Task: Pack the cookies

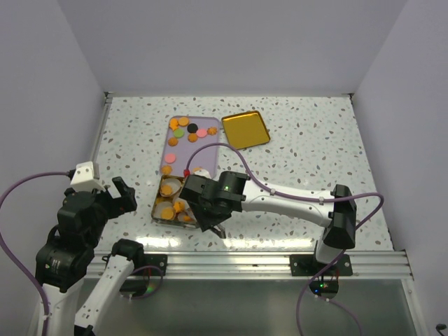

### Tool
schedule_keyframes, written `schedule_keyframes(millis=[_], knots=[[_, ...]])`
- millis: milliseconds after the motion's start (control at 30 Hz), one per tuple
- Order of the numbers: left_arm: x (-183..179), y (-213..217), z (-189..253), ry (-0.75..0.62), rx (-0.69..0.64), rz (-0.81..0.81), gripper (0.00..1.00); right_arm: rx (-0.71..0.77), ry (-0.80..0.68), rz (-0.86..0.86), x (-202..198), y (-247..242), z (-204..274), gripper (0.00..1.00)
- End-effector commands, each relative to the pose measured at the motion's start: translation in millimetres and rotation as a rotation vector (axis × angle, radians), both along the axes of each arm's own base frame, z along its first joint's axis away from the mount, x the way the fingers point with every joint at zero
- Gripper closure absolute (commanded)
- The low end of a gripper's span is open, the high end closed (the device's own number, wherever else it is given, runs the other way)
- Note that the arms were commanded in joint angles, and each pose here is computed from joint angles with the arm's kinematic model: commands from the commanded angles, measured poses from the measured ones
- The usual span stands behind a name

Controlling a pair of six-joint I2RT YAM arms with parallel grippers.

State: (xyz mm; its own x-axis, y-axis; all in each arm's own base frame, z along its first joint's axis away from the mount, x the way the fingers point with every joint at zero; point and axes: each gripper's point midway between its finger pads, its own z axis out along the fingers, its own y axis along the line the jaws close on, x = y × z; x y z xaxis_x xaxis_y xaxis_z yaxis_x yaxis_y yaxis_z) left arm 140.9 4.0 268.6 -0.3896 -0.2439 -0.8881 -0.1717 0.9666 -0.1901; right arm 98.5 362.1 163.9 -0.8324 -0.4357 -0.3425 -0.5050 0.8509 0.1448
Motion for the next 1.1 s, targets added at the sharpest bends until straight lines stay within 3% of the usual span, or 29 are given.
schedule_keyframes(millis=[0, 300, 633, 933, 1067], knots=[[5, -2, 9, -0.044, 0.013, -0.025, 0.0, 0.063, -0.058, -0.025, 9, 3, 27, 0.52], [6, -2, 8, -0.039, 0.013, -0.024, 0.0, 0.084, -0.081, -0.022, 13, 6, 44, 0.51], [7, -2, 8, -0.034, 0.014, -0.018, 0.0, 0.088, -0.203, -0.081, 47, -12, 87, 0.49], [7, -1, 7, -0.026, 0.015, -0.013, 0.0, -0.09, -0.256, -0.385, 133, -136, 62, 0.48], [8, -2, 7, -0.023, 0.017, -0.014, 0.0, -0.17, -0.257, -0.471, 150, -185, 38, 0.46]])
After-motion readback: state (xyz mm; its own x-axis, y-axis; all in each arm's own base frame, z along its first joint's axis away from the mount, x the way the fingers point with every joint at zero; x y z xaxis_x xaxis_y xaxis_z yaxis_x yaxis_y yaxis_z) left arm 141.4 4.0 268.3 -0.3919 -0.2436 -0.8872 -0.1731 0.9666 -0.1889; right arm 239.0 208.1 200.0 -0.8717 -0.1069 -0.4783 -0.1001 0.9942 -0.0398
